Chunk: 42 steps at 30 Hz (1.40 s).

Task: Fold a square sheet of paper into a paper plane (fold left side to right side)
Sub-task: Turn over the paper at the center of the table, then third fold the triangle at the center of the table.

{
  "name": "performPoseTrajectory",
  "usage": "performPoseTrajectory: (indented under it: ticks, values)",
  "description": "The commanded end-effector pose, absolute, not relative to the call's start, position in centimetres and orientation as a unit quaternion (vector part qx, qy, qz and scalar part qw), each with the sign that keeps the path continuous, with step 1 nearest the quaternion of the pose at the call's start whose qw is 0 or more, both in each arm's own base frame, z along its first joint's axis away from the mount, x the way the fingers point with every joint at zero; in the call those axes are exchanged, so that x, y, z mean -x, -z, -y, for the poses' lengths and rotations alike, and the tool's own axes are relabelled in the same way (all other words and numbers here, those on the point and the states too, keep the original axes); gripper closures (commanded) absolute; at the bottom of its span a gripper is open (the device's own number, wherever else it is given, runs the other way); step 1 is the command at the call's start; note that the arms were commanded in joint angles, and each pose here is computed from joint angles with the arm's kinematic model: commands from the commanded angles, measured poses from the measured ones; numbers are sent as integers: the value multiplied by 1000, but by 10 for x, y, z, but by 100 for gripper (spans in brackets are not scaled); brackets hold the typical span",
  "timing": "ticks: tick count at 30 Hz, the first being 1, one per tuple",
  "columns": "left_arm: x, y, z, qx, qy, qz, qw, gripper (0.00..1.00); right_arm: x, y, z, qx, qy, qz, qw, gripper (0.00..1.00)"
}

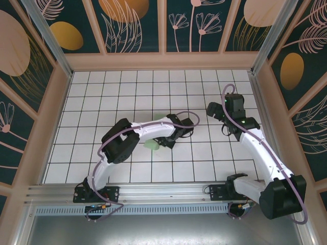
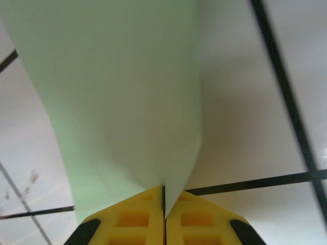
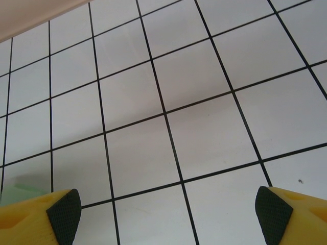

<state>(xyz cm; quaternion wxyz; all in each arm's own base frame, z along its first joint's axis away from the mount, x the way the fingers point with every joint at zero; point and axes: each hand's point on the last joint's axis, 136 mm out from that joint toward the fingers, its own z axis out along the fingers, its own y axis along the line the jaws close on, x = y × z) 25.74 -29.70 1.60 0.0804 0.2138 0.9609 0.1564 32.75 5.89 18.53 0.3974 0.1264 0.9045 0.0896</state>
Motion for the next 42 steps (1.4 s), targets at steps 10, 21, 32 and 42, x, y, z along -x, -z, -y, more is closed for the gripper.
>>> performPoseTrajectory:
  ticks: [10, 21, 32, 42]
  values:
    - [-288, -36, 346, -240, -17, -967, 81, 61, -312, -154, -70, -134, -130, -915, 358, 9]
    - [-321, -123, 355, -190, 232, -936, 182, 46, -324, -131, -123, -97, -222, -918, 313, 11]
    - [-336, -120, 255, -30, 371, -895, 247, 43, -364, -117, -241, -4, -335, -901, 276, 30]
    - [-326, -85, 246, -8, 375, -901, 217, 42, -399, -76, -285, 19, -347, -908, 235, 31]
